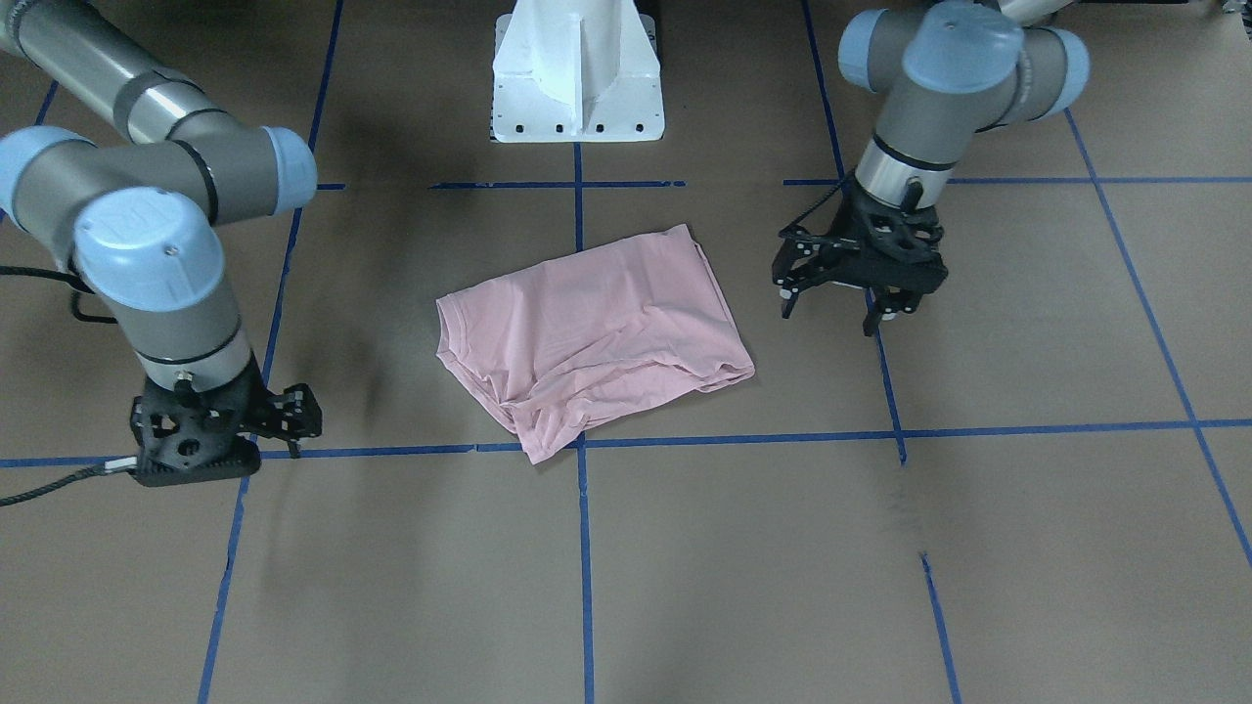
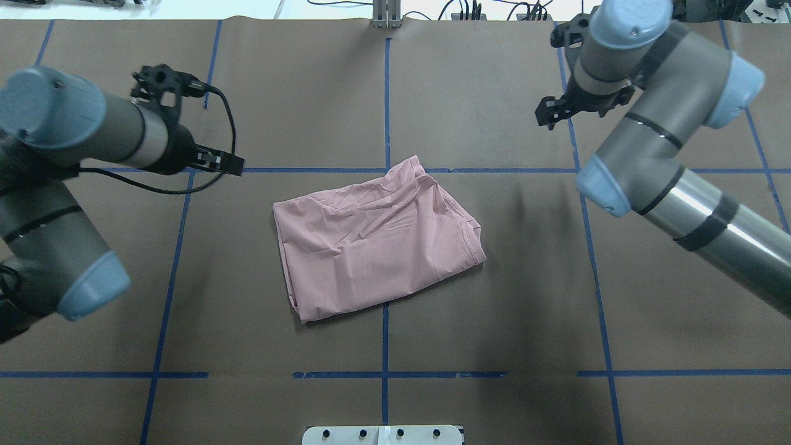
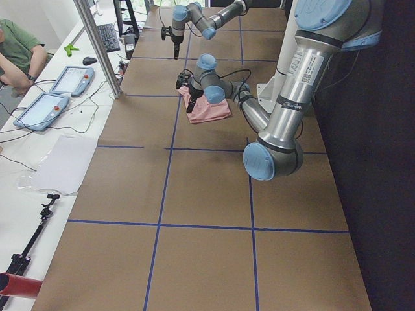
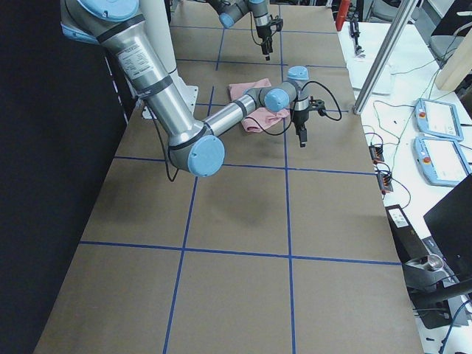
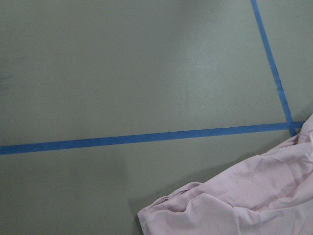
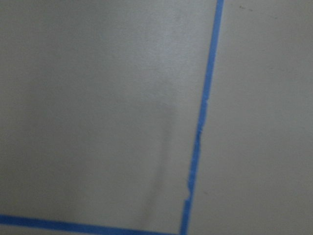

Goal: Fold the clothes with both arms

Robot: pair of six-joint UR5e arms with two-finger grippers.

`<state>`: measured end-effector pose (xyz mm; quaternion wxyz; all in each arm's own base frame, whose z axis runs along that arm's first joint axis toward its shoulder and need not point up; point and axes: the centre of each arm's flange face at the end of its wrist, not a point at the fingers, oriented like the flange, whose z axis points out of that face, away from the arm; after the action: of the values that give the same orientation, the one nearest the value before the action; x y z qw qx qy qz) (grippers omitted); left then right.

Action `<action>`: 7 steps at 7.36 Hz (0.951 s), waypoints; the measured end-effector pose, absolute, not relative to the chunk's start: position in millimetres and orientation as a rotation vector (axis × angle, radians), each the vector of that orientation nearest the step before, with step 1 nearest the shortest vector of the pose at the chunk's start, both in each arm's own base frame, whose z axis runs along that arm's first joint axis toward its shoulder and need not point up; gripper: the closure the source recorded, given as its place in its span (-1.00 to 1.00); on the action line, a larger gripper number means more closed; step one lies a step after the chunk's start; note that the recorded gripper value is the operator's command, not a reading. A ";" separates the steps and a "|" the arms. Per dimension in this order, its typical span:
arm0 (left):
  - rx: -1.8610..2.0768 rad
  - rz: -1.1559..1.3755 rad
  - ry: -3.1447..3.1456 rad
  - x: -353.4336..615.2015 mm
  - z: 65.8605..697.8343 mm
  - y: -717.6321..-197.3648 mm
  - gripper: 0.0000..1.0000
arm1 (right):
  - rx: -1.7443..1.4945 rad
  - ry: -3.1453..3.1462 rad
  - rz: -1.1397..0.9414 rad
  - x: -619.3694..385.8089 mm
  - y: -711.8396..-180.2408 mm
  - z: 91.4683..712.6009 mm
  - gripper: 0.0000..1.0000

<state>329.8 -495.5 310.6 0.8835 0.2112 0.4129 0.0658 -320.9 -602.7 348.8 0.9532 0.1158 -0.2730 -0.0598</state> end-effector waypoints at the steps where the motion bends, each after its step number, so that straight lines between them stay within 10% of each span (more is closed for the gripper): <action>1: 0.479 0.225 0.800 274.1 340.2 -515.5 -1.00 | 0.228 -0.546 -0.181 -262.4 -590.1 358.6 -1.00; 7: 0.412 0.261 0.653 19.3 528.5 -525.2 -1.00 | 0.112 -0.600 -0.076 -58.9 -519.2 480.3 -1.00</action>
<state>19.3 -525.2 528.5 0.9180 0.2005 0.3176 0.1269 -58.9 -519.2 480.3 0.9530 0.0553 -0.2954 -0.0373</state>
